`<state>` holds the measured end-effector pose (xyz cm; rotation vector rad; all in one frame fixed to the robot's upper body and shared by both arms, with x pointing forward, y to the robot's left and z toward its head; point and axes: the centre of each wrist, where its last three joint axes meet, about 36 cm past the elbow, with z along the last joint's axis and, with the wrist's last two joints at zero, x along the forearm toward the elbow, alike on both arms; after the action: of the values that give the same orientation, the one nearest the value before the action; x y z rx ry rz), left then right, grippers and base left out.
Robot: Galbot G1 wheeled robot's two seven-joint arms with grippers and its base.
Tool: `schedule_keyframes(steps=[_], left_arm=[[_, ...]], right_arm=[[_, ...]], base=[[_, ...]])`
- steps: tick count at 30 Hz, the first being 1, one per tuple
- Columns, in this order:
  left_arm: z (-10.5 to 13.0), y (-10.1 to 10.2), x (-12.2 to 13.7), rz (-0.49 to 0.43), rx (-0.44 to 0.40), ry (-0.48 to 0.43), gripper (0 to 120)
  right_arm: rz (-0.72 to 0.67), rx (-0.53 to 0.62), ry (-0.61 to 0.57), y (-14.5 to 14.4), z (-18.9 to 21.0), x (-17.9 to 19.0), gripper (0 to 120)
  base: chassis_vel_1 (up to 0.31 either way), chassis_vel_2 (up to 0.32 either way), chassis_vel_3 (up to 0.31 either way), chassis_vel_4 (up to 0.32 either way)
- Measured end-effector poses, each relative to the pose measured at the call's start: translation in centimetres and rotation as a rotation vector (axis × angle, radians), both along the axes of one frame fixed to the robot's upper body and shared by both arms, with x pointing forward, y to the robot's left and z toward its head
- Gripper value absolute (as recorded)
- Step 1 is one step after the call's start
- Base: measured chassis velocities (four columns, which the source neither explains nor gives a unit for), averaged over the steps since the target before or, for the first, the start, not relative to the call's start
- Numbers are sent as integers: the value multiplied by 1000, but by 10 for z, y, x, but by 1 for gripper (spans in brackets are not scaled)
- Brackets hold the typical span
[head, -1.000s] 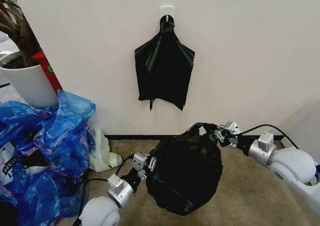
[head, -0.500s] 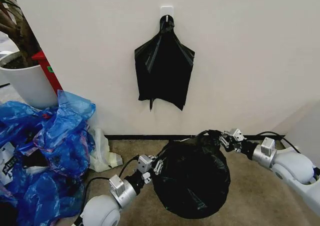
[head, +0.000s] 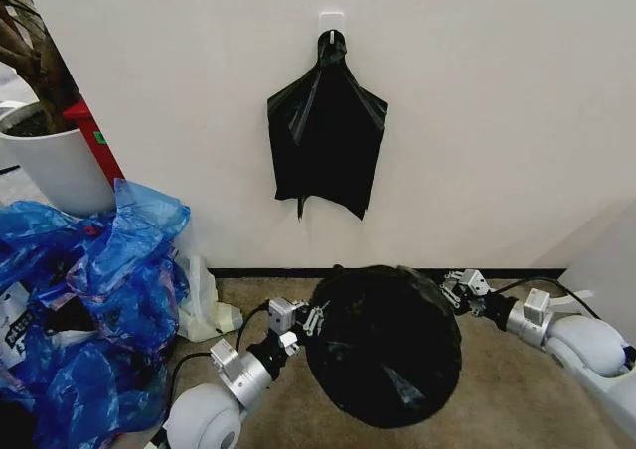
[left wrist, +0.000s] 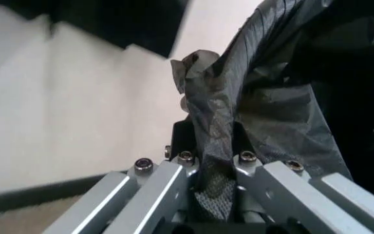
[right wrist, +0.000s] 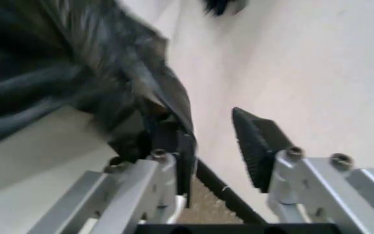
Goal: Place the garbage bag over the trash bin.
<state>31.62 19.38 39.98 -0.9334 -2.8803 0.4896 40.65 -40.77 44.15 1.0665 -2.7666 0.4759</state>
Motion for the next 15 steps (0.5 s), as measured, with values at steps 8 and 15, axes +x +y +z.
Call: schedule_keyframes(steps=[8, 15], left_arm=[[0, 4, 7, 51, -119, 102, 1], [-6, 9, 9, 38, -187, 155, 1]], right_arm=[[-54, 86, 53, -1, 3, 0, 53], [-113, 244, 103, -11, 1, 3, 79]], base=[[0, 0, 0, 0], [0, 0, 0, 0]])
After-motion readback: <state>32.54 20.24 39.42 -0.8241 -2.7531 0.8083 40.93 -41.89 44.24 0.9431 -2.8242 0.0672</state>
